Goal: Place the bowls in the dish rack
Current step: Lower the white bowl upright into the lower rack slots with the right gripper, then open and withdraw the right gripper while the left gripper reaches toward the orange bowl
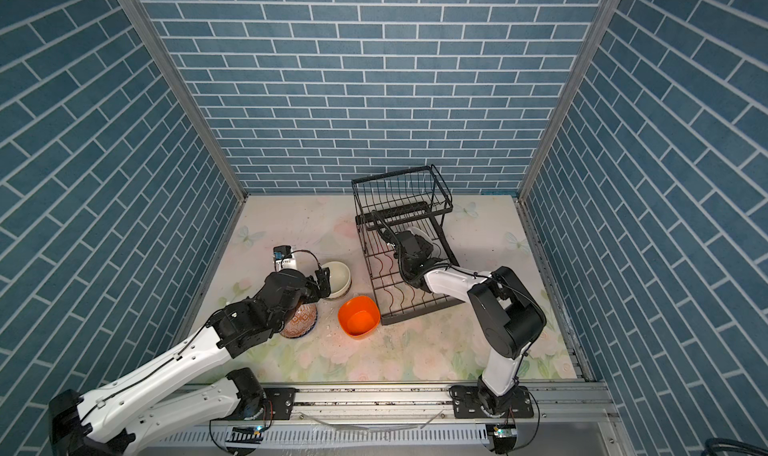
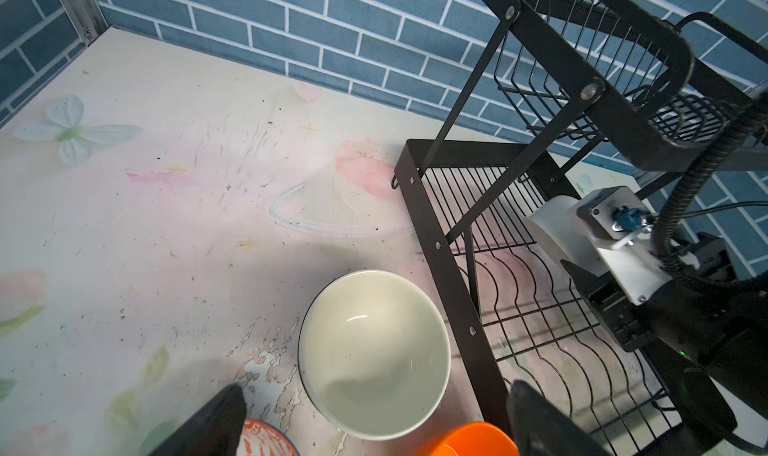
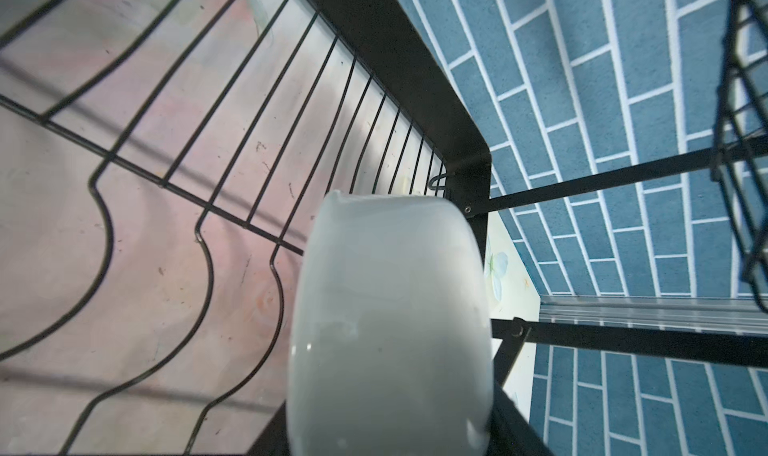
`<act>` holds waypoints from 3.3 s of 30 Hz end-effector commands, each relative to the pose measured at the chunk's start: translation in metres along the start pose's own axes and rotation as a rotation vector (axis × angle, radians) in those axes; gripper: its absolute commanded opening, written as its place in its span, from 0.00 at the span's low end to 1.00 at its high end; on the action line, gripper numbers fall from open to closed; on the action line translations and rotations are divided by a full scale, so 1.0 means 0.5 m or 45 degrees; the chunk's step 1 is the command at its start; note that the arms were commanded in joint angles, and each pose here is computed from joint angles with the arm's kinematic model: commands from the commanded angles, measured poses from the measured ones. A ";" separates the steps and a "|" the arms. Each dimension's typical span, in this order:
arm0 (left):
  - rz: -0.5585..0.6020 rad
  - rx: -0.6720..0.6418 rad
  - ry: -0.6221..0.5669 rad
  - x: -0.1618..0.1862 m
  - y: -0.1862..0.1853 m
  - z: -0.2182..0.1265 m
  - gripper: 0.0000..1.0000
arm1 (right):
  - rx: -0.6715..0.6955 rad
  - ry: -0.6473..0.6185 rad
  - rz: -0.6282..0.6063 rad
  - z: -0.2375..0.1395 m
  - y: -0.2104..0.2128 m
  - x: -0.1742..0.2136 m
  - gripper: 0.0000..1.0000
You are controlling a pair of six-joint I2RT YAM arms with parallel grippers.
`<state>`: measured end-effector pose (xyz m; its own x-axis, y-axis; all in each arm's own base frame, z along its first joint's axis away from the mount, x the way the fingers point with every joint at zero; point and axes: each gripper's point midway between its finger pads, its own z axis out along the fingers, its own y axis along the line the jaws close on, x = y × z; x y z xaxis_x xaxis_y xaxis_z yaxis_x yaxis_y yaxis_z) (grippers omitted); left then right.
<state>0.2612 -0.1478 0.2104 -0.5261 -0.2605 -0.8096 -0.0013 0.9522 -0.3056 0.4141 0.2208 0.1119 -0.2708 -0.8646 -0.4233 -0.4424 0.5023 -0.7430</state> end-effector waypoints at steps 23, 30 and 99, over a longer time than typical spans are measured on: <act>-0.035 -0.004 0.069 0.043 0.023 0.026 1.00 | 0.296 -0.070 -0.173 0.120 -0.147 -0.084 0.28; -0.034 -0.010 0.081 0.049 0.025 0.028 1.00 | 0.295 -0.079 -0.197 0.147 -0.140 -0.091 0.29; -0.025 -0.025 0.119 0.057 0.022 0.035 1.00 | 0.121 -0.025 0.171 0.115 -0.070 0.000 0.95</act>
<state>0.2603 -0.1492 0.1743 -0.6007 -0.2710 -0.7521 -0.0259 0.9469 -0.3206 0.4840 0.2048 0.0945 -0.2941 -0.8433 -0.4498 -0.3493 0.5329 -0.7707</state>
